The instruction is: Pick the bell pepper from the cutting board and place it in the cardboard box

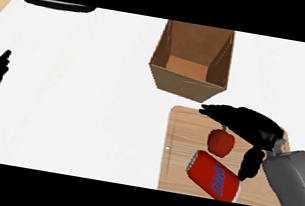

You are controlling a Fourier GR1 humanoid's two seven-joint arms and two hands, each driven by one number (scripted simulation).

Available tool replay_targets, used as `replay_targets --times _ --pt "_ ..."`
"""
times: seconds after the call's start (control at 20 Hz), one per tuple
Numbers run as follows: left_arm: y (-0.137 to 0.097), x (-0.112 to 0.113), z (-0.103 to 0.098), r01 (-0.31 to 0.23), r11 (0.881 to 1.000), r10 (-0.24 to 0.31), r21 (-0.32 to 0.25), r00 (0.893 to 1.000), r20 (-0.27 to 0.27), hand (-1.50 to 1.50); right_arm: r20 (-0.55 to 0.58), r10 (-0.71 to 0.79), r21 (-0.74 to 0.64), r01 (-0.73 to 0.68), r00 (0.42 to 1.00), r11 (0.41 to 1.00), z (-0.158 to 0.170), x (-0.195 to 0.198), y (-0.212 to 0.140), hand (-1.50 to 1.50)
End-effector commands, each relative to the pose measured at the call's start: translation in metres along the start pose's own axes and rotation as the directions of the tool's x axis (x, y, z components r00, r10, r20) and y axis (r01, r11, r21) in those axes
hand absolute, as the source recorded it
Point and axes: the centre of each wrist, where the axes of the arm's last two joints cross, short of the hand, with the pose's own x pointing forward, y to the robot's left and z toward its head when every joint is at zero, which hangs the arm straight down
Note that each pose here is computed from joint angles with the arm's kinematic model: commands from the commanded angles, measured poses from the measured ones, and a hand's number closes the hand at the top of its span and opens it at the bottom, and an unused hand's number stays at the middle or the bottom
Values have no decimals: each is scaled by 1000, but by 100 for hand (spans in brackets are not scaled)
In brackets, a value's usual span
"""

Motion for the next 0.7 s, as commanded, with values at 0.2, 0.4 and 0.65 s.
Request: replay_targets --times 0.2,0.4,0.65 --pt "12 -3 -3 5 1000 -5 -14 1000 4 0 -127 15 55 -8 992 998 -21 8 32 -150" --pt "-15 -8 -1 -5 1000 5 -2 1000 14 0 -137 25 47 -19 990 999 -36 -14 26 -150" --pt "4 17 -3 -17 1000 17 -1 1000 15 0 -127 120 -131 -136 985 982 -46 3 27 150"
